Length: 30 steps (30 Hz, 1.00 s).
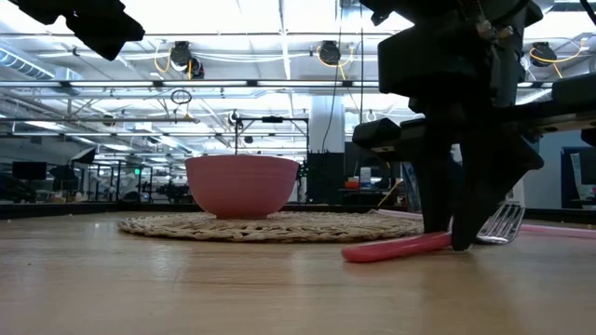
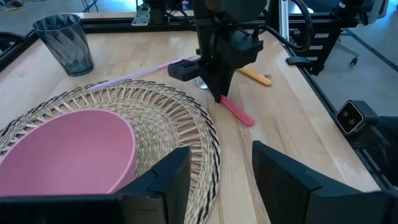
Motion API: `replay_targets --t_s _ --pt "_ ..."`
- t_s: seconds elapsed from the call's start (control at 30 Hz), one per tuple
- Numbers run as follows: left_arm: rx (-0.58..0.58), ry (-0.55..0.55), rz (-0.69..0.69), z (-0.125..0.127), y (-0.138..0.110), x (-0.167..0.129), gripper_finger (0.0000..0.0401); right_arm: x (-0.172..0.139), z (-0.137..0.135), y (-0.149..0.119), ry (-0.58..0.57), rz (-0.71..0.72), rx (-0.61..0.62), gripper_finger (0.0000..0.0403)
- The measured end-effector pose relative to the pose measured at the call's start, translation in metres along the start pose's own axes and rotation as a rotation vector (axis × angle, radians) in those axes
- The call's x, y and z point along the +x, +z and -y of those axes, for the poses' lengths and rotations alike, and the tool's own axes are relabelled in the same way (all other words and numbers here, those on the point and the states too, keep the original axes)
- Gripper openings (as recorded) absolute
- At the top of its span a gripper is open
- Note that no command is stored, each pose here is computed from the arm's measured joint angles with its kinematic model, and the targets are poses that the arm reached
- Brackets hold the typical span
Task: Pick & Place Utensil
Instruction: Put the pink fork into the pink bowl
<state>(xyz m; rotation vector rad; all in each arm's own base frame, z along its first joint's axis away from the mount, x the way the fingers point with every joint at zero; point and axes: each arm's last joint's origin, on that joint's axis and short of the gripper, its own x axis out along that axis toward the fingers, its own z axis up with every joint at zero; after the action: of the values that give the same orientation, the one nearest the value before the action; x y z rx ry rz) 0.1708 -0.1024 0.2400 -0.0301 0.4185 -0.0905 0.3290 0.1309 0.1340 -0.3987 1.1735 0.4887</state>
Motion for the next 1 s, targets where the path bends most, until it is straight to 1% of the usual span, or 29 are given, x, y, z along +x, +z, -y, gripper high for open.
replay_targets --t_s 0.13,0.33,0.53,0.73,1.0 --pt "0.0 0.0 0.0 0.0 0.0 0.0 0.017 0.0002 0.0001 -0.0002 -0.001 -0.001 0.0 0.0037" --pt "0.0 0.0 0.0 0.0 0.0 0.0001 0.017 -0.001 0.0013 -0.0004 -0.007 0.001 0.025 0.0049" --pt "0.001 0.0 0.0 0.0 0.0 0.0001 0.017 -0.0052 0.0015 0.0003 -0.013 0.013 0.027 0.0045" --pt "0.001 0.0 0.0 0.0 0.0 0.0001 0.017 -0.0056 0.0018 0.0005 -0.014 0.016 0.031 0.0052" --pt "0.001 0.0 0.0 0.0 -0.0001 0.0 0.017 -0.0062 0.0018 0.0007 -0.013 0.019 0.031 0.0049"
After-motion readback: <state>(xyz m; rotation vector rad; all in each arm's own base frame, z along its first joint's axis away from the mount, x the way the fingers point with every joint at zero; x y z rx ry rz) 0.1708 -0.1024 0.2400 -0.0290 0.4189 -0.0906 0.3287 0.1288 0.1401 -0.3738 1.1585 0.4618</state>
